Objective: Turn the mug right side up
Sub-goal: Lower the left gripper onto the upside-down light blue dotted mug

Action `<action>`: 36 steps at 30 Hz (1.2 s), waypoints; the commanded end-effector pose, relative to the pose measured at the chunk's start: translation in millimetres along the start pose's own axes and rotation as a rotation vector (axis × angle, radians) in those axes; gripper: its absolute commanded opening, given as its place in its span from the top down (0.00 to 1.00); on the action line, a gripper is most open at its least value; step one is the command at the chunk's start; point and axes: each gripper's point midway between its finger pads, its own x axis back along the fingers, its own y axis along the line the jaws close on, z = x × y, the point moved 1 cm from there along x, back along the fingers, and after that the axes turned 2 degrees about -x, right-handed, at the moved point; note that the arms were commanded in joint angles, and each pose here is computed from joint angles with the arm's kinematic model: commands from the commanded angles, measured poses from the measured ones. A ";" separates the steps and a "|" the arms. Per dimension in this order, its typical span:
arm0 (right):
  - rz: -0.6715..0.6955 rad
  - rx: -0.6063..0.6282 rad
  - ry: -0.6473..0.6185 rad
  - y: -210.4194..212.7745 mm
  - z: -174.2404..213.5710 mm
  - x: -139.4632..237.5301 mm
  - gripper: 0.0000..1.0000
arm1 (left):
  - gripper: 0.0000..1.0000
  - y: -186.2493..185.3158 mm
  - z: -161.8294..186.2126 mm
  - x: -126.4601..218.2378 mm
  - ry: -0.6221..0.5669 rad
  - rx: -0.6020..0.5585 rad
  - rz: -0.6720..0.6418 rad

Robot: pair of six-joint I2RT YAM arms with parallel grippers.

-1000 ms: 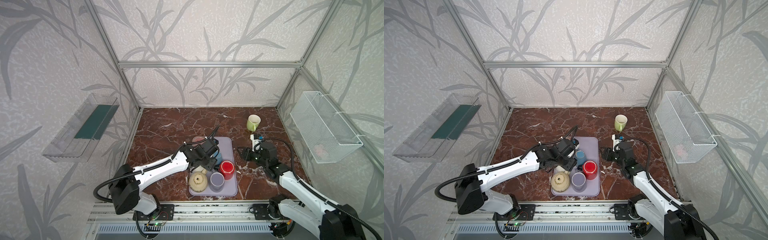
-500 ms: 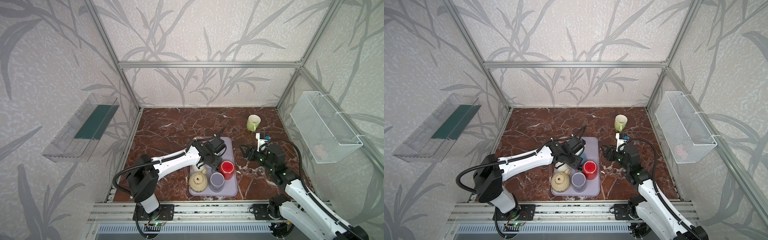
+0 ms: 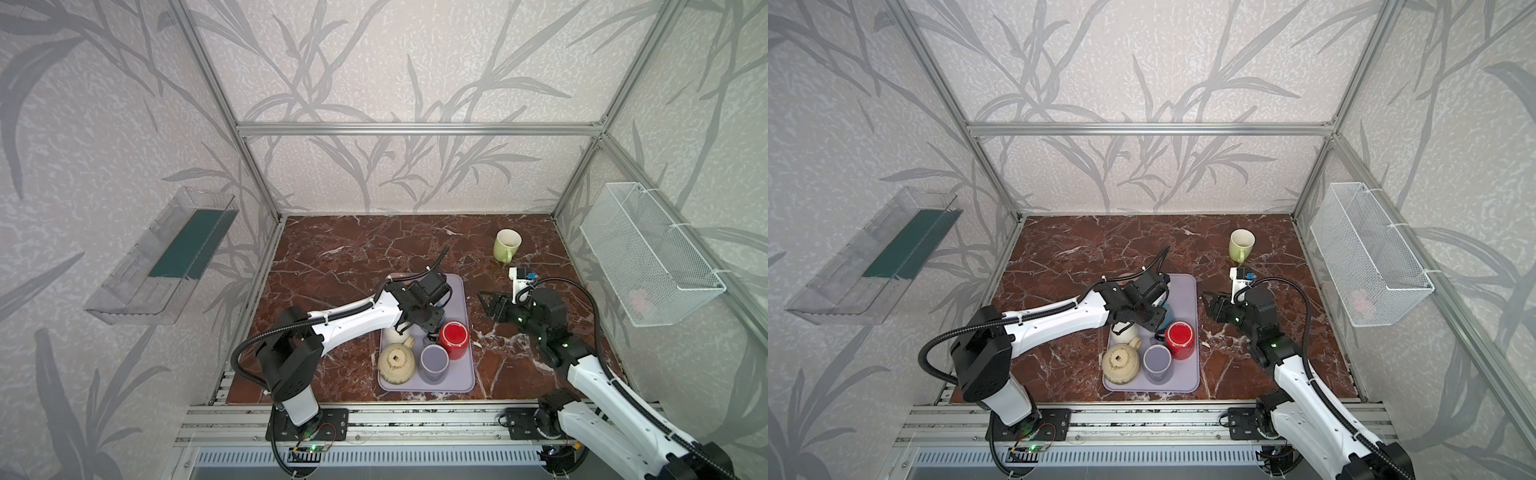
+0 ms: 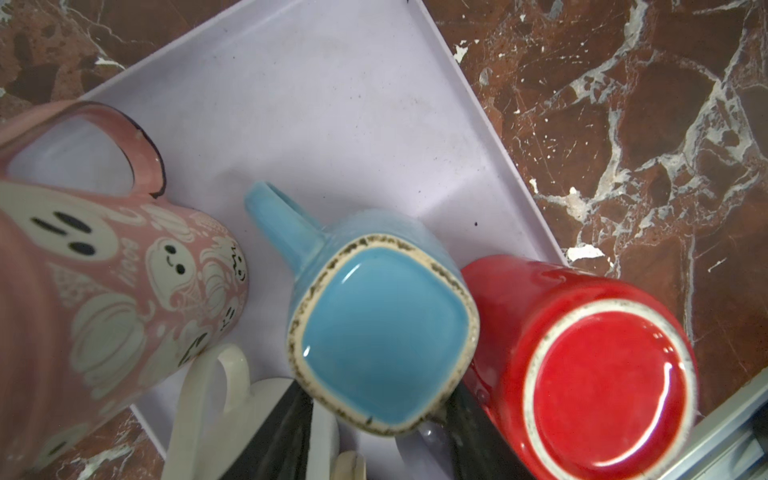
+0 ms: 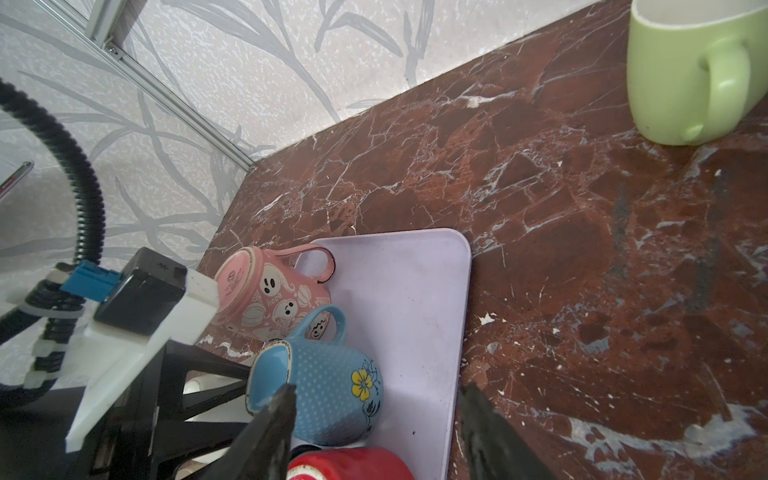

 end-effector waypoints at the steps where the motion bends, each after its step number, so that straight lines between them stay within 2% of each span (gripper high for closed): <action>1: 0.002 0.011 -0.013 0.0 -2.5 -0.2 0.37 | 0.56 4.0 -13.0 -5.7 -0.030 0.012 -0.017; 15: 0.037 0.034 0.006 -0.6 -10.5 -4.6 0.37 | 0.63 1.1 -22.7 -5.6 -0.059 0.032 0.012; 36: 0.061 0.026 0.042 4.0 -26.0 -20.4 0.37 | 0.71 -10.0 -49.6 -8.9 -0.185 0.071 0.129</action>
